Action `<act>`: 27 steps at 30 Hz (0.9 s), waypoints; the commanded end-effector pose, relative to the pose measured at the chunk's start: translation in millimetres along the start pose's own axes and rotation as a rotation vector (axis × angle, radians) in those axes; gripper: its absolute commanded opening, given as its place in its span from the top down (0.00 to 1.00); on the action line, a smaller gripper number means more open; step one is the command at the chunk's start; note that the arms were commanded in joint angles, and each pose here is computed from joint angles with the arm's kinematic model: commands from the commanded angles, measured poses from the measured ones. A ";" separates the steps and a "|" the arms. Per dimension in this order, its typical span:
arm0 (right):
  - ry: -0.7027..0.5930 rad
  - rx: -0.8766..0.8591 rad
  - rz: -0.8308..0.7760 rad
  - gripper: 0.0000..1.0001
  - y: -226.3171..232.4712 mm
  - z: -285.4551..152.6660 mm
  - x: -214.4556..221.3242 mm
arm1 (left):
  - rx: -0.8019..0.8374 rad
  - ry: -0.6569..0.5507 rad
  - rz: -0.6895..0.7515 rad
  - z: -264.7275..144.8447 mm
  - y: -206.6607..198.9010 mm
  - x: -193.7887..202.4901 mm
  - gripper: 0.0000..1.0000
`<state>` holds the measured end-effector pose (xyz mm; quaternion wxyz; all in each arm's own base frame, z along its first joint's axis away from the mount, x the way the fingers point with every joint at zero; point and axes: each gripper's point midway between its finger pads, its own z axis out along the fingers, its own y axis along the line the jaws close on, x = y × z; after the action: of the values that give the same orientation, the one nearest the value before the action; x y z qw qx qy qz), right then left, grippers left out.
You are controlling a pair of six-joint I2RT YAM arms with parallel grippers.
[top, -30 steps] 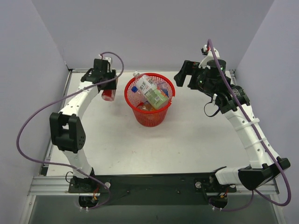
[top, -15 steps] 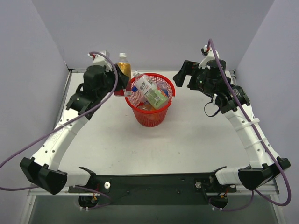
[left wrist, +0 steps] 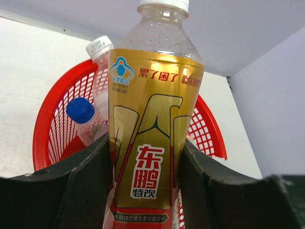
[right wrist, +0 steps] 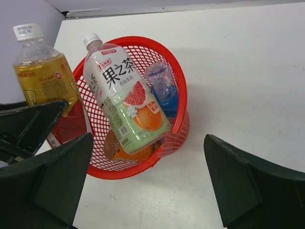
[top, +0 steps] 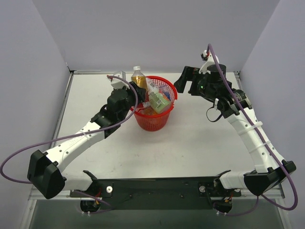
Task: Put the plastic bottles in the bin
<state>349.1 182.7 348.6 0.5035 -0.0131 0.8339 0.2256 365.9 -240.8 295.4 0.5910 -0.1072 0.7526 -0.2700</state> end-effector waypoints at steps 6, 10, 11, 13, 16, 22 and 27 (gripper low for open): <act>-0.031 -0.015 -0.011 0.06 2.6 -9.9 -3.2 | 0.044 -0.141 -0.001 9.7 -19.8 -36.5 0.54; -0.019 -0.023 -0.008 0.06 4.2 -7.6 -0.3 | 0.062 -0.142 0.009 9.6 -17.0 -28.8 0.28; -0.019 -0.023 -0.009 0.06 3.8 -7.6 -0.4 | 0.068 -0.140 0.017 9.3 -17.3 -28.7 0.25; -0.016 -0.025 -0.009 0.06 4.2 -6.5 0.2 | 0.067 -0.138 0.031 9.3 -16.5 -27.1 0.22; -0.010 -0.027 -0.012 0.06 4.5 -6.1 2.2 | 0.069 -0.140 0.043 7.4 -16.1 -28.3 0.20; -0.005 -0.028 -0.011 0.06 4.6 -3.0 4.3 | 0.085 -0.156 0.062 -2.6 -18.0 -37.9 0.17; -0.001 -0.034 -0.015 0.06 8.5 -0.8 5.4 | 0.097 -0.159 0.084 -10.2 -17.7 -40.9 0.16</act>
<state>345.3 184.9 340.5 0.4955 -0.0197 0.8385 0.2260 372.5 -236.5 304.0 0.6329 -0.0759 0.7291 -0.2493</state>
